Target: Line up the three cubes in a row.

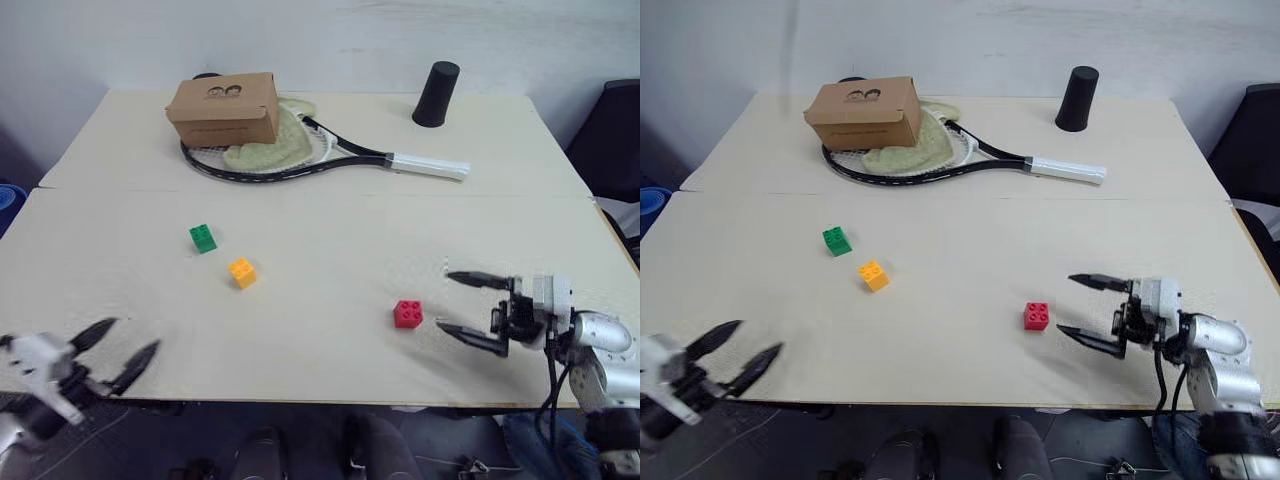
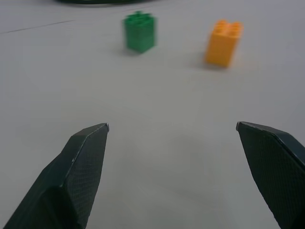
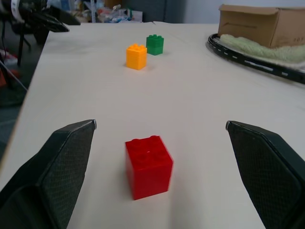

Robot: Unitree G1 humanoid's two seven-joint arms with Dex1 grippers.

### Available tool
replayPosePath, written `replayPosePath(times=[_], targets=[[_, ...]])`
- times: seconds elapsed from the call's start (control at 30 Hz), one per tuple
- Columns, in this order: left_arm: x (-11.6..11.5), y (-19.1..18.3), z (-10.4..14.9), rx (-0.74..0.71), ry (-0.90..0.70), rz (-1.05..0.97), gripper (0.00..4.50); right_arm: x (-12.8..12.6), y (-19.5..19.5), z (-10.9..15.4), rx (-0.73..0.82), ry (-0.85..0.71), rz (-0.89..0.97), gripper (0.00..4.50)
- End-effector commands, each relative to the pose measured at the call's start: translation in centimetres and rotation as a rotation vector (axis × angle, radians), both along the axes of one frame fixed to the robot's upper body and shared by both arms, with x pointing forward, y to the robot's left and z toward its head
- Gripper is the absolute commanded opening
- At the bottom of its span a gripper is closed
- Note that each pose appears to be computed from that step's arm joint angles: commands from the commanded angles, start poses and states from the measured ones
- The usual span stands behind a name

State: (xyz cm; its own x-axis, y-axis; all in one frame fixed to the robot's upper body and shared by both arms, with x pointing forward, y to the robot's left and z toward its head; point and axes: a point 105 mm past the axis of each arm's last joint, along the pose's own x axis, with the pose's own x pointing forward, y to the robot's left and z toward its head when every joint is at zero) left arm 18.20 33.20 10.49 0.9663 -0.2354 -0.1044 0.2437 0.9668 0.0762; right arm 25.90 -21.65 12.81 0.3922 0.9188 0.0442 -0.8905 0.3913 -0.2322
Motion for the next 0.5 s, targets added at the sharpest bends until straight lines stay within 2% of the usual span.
replayPosePath(times=[0.03,0.13,0.3,0.37,0.5], targets=[[-0.4,1.9,0.5,-0.031,-0.045,0.08,4.5,-0.6,0.0,0.5,0.014,-0.119,-0.066,4.49],[1.7,1.3,1.7,-0.059,-0.087,0.014,4.5,-0.6,0.9,1.1,0.067,-0.17,-0.089,4.49],[7.7,-0.7,4.8,-0.022,-0.16,-0.175,4.5,-0.6,2.2,2.2,0.098,-0.229,-0.062,4.49],[10.3,-2.1,5.6,0.01,-0.139,-0.29,4.5,-0.3,2.2,2.4,0.095,-0.235,-0.065,4.49],[13.9,-3.2,5.8,0.072,-0.083,-0.405,4.5,0.3,2.2,2.9,0.086,-0.246,-0.067,4.49]])
